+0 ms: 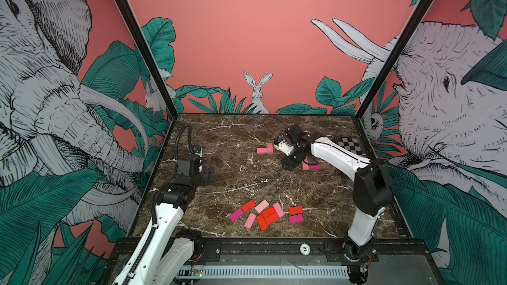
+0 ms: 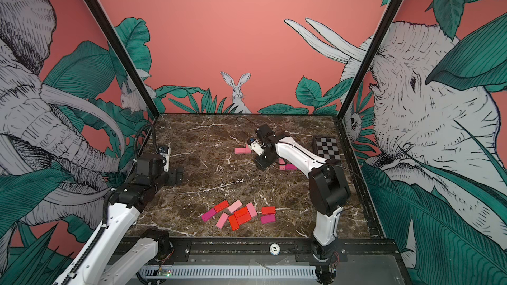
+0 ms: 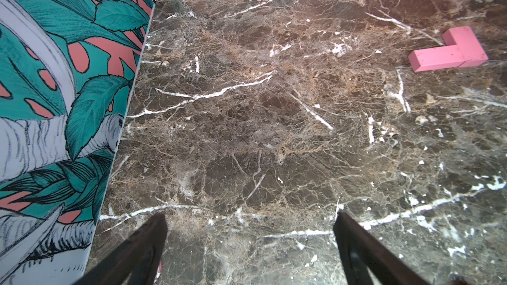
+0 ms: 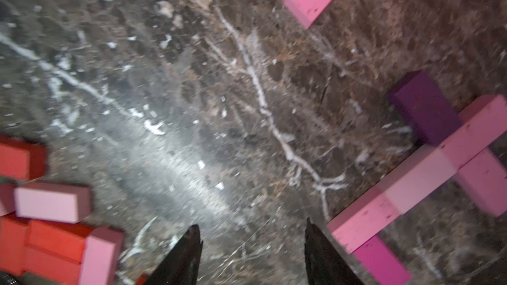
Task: Assemble the letter t with building blocks
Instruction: Pick up the building block from the center of the board.
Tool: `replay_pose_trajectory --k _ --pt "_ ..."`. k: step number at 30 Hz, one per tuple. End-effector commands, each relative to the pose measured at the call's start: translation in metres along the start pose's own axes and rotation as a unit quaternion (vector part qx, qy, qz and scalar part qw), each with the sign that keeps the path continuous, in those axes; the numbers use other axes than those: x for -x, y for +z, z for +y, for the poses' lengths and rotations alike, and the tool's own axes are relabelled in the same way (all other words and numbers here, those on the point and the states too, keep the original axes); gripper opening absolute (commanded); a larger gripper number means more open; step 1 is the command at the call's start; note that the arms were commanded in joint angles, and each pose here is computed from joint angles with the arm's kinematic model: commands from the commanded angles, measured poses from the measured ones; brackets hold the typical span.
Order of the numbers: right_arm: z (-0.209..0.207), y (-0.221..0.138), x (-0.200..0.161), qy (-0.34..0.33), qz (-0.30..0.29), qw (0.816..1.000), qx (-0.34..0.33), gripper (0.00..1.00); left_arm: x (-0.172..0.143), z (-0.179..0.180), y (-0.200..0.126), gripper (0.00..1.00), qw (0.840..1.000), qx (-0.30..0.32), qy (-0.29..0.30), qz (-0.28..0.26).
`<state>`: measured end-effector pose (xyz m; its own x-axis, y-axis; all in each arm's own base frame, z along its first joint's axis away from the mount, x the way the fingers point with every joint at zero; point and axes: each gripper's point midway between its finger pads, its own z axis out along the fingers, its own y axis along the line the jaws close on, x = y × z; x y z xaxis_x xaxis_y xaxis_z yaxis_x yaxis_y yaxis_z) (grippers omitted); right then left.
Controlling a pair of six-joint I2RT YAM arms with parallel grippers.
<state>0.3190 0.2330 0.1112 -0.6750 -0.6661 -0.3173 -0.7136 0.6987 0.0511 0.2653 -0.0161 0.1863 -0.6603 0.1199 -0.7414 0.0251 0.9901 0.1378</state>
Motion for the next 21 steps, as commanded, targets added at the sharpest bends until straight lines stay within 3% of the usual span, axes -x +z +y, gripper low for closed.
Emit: replay_pose_trajectory --k 1,5,8,10,15,21 --pt "0.026 0.001 -0.043 0.084 0.043 0.995 0.013 0.57 -0.006 0.003 0.001 0.97 1.000 0.008 0.003 0.011" --pt "0.046 0.002 -0.103 0.068 0.125 0.990 -0.009 0.55 -0.006 0.002 0.002 0.97 1.000 0.007 0.004 0.014" --pt "0.060 -0.002 -0.130 0.032 0.142 0.989 0.000 0.55 -0.005 0.005 0.001 0.97 1.000 0.014 0.003 0.012" --pt "0.069 -0.005 -0.132 0.021 0.143 0.989 0.019 0.54 -0.003 0.007 -0.001 0.97 1.000 0.020 0.002 0.008" --pt "0.083 -0.010 -0.119 -0.078 0.116 0.989 0.038 0.54 -0.004 0.007 -0.003 0.97 1.000 0.018 0.000 0.003" --pt "0.090 -0.015 -0.156 -0.238 0.156 0.956 0.075 0.55 -0.003 0.009 -0.005 0.97 1.000 0.022 0.000 -0.002"
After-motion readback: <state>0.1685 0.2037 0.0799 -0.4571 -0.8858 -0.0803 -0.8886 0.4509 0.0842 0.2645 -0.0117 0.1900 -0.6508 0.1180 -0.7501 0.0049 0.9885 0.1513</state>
